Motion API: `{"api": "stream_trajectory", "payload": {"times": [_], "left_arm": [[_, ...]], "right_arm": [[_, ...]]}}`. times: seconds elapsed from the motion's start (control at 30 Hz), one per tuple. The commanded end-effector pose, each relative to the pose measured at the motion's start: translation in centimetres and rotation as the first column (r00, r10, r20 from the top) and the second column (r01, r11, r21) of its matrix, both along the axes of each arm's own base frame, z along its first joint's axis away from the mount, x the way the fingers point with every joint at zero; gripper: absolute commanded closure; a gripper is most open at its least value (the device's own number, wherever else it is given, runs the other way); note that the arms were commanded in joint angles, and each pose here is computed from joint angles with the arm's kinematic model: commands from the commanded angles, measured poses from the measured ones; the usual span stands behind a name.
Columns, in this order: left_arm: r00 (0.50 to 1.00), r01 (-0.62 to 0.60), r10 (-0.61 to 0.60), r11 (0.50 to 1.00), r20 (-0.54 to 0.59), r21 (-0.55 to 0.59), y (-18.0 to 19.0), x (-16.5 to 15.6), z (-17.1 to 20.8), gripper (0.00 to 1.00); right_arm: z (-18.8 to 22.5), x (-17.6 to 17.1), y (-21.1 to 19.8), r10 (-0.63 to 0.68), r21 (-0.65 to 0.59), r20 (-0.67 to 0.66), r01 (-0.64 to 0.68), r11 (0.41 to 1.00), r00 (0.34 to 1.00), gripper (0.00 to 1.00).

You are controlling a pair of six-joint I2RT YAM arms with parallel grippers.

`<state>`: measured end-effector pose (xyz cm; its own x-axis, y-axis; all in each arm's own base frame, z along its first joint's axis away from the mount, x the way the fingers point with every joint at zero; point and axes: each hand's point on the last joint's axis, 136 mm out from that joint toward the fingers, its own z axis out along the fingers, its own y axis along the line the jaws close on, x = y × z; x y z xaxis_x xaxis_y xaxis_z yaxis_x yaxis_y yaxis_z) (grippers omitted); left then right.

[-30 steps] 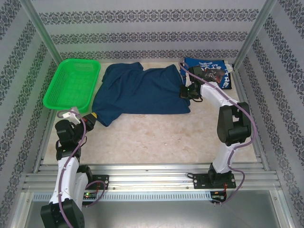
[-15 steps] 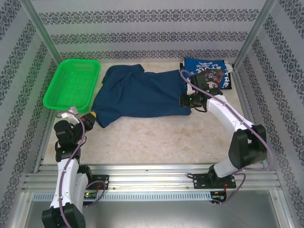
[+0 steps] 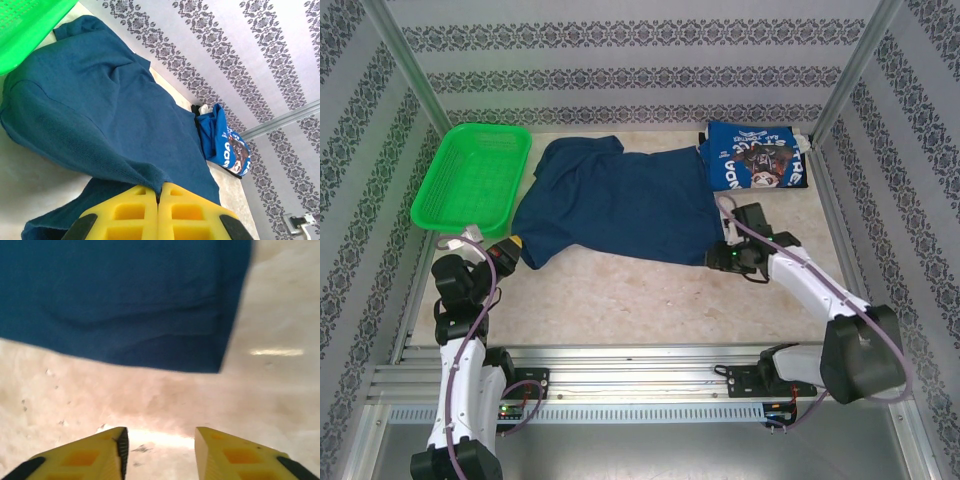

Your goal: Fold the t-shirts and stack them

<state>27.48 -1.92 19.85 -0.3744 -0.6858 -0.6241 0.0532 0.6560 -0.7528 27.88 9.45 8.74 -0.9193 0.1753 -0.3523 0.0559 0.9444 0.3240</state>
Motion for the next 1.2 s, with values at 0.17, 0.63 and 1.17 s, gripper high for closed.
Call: {"api": "stream_trajectory", "payload": {"times": [0.17, 0.63, 1.17], "left_arm": [[1.000, 0.010, -0.010, 1.000, 0.015, 0.028, -0.2, -0.2, 0.6, 1.00], [1.000, 0.010, -0.011, 0.999, 0.011, 0.047, -0.2, -0.4, 0.5, 1.00], [1.000, 0.009, -0.010, 0.999, 0.021, 0.051, -0.2, -0.4, 1.2, 1.00]], "right_arm": [[-1.7, 3.6, -0.6, -0.046, 0.143, -0.022, 0.049, 0.988, 0.999, 0.52], [-4.5, 7.6, -0.1, -0.086, 0.191, -0.057, 0.095, 0.977, 0.995, 0.59], [-4.0, 9.3, -0.2, -0.088, 0.183, -0.020, 0.090, 0.979, 0.996, 0.96]]}}
